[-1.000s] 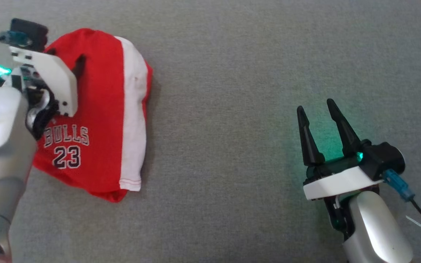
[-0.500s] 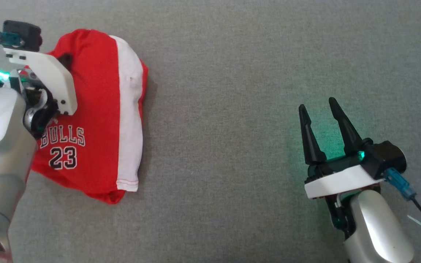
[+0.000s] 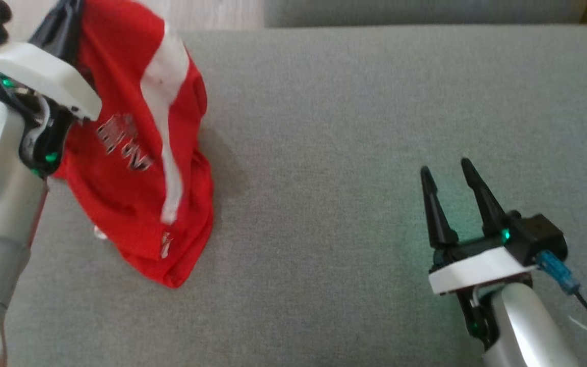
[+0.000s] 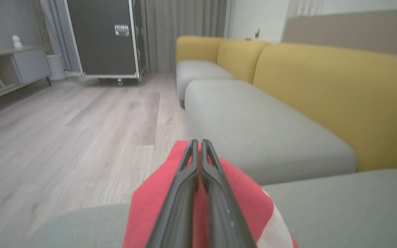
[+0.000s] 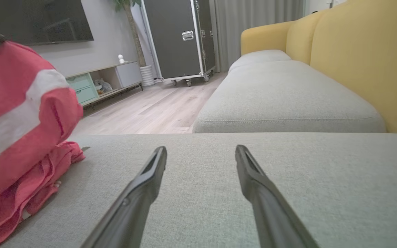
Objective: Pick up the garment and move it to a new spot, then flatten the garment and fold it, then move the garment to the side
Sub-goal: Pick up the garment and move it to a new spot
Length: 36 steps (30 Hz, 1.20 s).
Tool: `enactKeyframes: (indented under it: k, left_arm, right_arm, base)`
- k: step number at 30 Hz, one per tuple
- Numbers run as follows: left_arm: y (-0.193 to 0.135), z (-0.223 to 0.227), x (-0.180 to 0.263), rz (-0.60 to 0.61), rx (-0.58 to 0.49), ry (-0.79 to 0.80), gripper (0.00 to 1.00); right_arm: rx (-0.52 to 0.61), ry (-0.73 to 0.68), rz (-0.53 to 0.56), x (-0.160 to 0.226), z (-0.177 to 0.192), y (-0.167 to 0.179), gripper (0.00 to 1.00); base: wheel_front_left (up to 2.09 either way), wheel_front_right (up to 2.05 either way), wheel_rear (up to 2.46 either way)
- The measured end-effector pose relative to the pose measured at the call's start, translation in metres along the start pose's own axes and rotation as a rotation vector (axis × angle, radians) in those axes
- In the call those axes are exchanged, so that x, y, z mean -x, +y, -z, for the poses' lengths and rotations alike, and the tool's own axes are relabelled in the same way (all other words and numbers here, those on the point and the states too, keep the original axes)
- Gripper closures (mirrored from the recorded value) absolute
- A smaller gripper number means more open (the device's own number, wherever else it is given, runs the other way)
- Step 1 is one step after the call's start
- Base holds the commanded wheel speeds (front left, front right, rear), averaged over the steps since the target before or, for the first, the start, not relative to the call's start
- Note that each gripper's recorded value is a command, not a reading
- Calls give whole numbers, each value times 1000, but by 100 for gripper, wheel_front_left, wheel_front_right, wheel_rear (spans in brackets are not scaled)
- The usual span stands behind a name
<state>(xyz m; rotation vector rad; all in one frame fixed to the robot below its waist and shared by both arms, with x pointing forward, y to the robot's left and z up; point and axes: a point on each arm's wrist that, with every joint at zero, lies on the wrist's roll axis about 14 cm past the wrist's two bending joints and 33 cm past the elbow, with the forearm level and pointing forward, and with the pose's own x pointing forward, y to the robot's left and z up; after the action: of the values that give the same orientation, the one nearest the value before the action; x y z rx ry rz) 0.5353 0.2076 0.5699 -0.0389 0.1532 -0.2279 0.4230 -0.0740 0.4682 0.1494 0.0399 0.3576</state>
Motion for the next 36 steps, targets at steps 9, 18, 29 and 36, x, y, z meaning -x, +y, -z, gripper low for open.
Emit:
enactKeyframes:
  k: [9,18,29,36]
  left_arm:
    - [-35,-68,42,84,90,-262,100]
    - [-126,-82,50,297,88,-309,100]
    - [-278,-56,28,633,131,-240,100]
    - [-335,-48,-1,722,123,-238,76]
  right_arm:
    - [-1,-40,22,15,-17,-1,0]
    - [-10,-76,101,38,-30,-22,0]
    - [-22,-155,240,69,-55,-61,0]
    - [-27,-182,356,95,-64,-92,0]
  base:
    - [0,0,0]
    - [0,0,0]
    - [0,0,0]
    - [0,0,0]
